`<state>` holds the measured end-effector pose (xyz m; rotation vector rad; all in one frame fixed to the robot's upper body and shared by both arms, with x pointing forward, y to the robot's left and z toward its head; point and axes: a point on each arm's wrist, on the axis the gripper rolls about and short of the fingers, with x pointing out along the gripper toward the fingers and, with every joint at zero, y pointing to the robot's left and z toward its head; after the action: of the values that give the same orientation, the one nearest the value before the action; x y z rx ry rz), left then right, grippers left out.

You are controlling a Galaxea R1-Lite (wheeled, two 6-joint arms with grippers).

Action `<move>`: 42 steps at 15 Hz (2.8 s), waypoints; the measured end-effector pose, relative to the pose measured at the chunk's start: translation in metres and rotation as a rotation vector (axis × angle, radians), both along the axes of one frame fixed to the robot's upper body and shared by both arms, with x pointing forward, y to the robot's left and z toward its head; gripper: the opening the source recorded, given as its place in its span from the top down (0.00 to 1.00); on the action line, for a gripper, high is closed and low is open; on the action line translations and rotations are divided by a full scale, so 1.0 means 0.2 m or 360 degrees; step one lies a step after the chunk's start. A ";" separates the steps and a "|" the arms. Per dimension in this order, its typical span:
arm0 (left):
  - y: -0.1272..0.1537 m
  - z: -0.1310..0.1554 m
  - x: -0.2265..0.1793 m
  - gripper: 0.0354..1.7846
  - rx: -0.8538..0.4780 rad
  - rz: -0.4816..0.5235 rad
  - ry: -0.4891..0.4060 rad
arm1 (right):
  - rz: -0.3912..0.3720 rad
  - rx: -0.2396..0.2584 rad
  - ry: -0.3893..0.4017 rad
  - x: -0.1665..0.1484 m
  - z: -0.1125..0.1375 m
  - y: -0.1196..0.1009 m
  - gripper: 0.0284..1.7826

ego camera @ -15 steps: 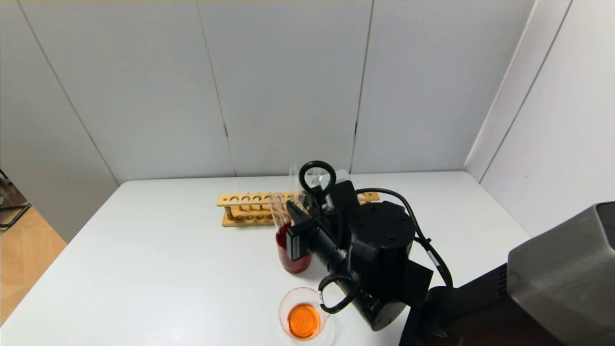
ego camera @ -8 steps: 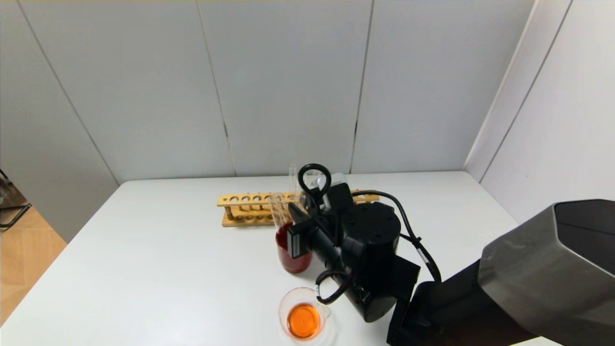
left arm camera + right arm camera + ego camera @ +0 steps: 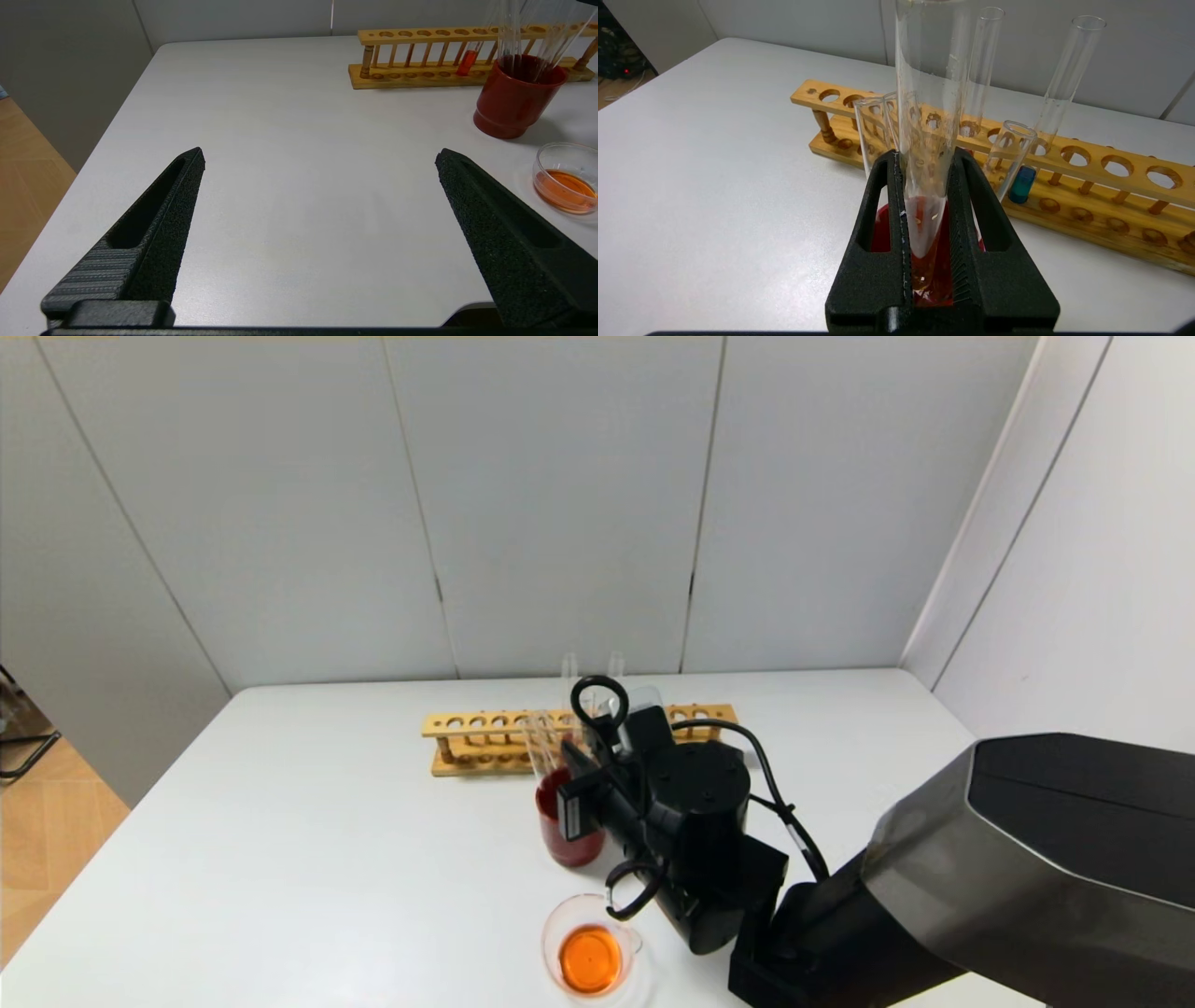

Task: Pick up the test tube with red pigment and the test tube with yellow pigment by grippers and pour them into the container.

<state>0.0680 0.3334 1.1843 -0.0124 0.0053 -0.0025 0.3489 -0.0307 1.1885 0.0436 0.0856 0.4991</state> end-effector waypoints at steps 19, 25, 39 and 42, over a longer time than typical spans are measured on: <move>0.00 0.00 0.00 0.02 0.0001 -0.0001 0.0000 | 0.0052 -0.0074 0.0031 0.00 -0.11 0.02 0.04; 0.00 0.00 0.00 0.02 0.0001 -0.0001 0.0000 | -0.0054 -0.0085 -0.0337 -0.04 0.44 -0.20 0.02; 0.00 0.00 0.00 0.02 0.0001 0.0000 0.0000 | -0.1717 -0.0689 -0.0734 -1.40 1.45 -1.63 0.02; 0.00 0.00 0.00 0.02 0.0001 0.0000 0.0000 | -0.1910 -0.0640 -0.0736 -1.73 1.26 -1.64 0.02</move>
<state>0.0680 0.3334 1.1843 -0.0119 0.0053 -0.0025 0.0027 -0.3582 1.4413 -0.3981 -0.2896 -0.7189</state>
